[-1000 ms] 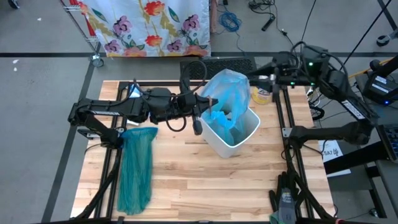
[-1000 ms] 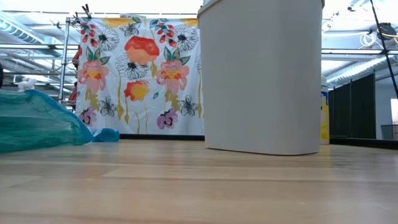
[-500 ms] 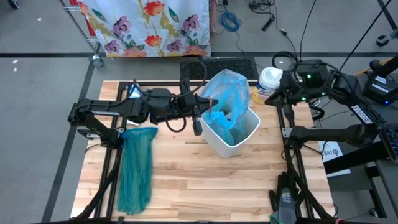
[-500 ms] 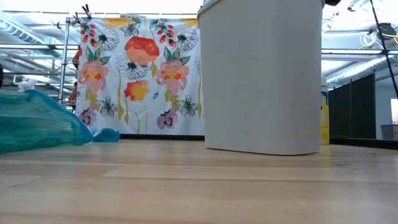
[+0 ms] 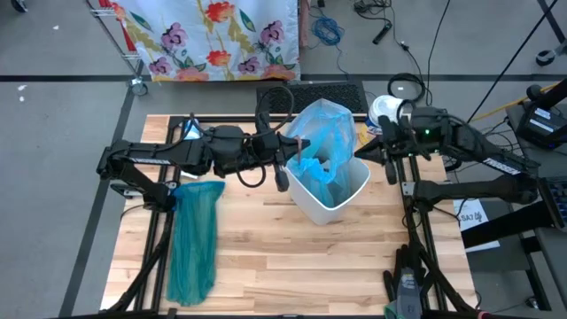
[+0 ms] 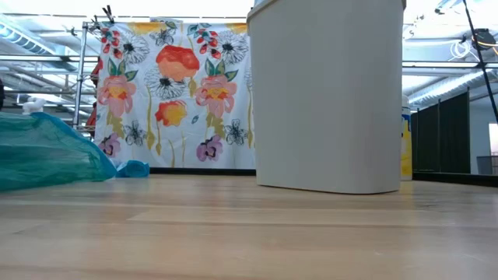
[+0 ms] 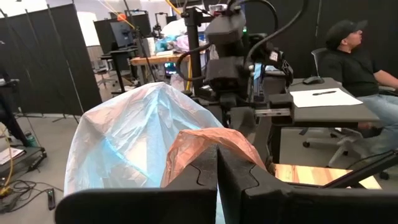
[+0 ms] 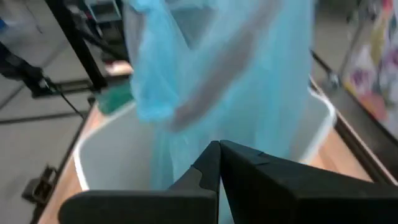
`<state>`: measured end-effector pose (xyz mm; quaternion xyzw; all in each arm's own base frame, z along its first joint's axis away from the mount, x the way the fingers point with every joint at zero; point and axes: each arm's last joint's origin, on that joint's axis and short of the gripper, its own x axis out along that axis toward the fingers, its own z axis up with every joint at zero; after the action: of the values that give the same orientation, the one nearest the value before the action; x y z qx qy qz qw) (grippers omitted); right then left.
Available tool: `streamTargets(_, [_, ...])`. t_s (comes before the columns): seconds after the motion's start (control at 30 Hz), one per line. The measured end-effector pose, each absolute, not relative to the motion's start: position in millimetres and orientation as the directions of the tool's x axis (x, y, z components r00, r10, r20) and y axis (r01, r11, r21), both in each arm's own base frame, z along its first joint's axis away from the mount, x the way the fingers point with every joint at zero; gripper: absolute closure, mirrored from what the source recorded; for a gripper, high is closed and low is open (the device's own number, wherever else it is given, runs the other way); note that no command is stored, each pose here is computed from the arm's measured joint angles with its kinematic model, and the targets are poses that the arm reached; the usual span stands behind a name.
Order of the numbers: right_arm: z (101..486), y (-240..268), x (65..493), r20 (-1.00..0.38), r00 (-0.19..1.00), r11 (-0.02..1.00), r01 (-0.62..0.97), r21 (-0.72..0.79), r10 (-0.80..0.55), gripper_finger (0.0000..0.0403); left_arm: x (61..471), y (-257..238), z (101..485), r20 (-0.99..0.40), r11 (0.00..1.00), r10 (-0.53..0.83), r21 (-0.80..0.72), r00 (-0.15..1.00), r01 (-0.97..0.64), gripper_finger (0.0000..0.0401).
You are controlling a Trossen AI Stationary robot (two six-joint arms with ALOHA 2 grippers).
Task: Place trash/remove bag and relplace
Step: Close the blue trash bag
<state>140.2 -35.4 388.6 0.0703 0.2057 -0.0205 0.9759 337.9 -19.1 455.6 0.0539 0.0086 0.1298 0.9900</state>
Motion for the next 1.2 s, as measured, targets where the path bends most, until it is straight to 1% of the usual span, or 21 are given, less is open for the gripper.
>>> streamTargets(0.03, [386.3, -34.4, 143.6, -0.371, 0.929, 0.990, 0.055, 0.127, -0.004, 0.0403, 337.9, -19.1, 455.6, -0.003, 0.960, 0.258, 0.109, 0.966, -0.256, 0.0401])
streamTargets(0.17, [371.7, -32.6, 158.4, -0.318, 0.948, 0.993, 0.035, 0.111, 0.002, 0.0403, 337.9, -19.1, 455.7, -0.002, 0.960, 0.260, 0.107, 0.966, -0.258, 0.0401])
streamTargets(0.27, [370.8, -30.8, 166.5, -0.281, 0.960, 0.995, 0.014, 0.099, 0.015, 0.0403, 337.9, -19.1, 455.6, -0.003, 0.960, 0.261, 0.107, 0.965, -0.259, 0.0401])
streamTargets(0.37, [372.4, -32.1, 169.8, -0.289, 0.956, 0.996, 0.065, 0.059, -0.046, 0.0403, 337.9, -19.1, 455.6, -0.003, 0.960, 0.261, 0.107, 0.965, -0.259, 0.0401])
streamTargets(0.47, [372.7, -33.3, 173.5, -0.283, 0.958, 0.997, 0.068, 0.048, -0.051, 0.0403, 337.9, -19.1, 455.6, -0.003, 0.960, 0.261, 0.107, 0.965, -0.259, 0.0401])
streamTargets(0.63, [387.2, -30.5, 179.9, -0.131, 0.988, 0.996, -0.072, 0.048, 0.078, 0.0403, 337.9, -19.1, 455.6, -0.003, 0.960, 0.261, 0.107, 0.965, -0.259, 0.0401])
streamTargets(0.77, [400.3, -28.5, 179.9, -0.002, 0.989, 0.988, -0.150, 0.047, 0.151, 0.0403, 337.9, -19.0, 455.6, -0.003, 0.960, 0.261, 0.108, 0.965, -0.259, 0.0401])
streamTargets(0.83, [402.7, -27.9, 181.1, 0.025, 0.983, 0.981, -0.181, 0.069, 0.180, 0.0403, 337.9, -19.1, 455.6, -0.002, 0.960, 0.261, 0.108, 0.965, -0.259, 0.0401])
streamTargets(1.0, [402.1, -28.1, 190.4, 0.042, 0.968, 0.962, -0.252, 0.109, 0.248, 0.0403, 340.4, -19.3, 456.5, 0.022, 0.960, 0.261, 0.099, 0.965, -0.262, 0.0401])
streamTargets(1.13, [411.0, -28.5, 194.4, 0.140, 0.954, 0.956, -0.280, 0.090, 0.266, 0.0403, 346.0, -19.7, 453.7, 0.032, 0.960, 0.261, 0.096, 0.965, -0.263, 0.0401])
streamTargets(1.2, [415.8, -28.2, 194.7, 0.189, 0.941, 0.952, -0.298, 0.067, 0.281, 0.0403, 351.6, -20.2, 449.1, 0.024, 0.963, 0.261, 0.068, 0.965, -0.262, 0.0401])
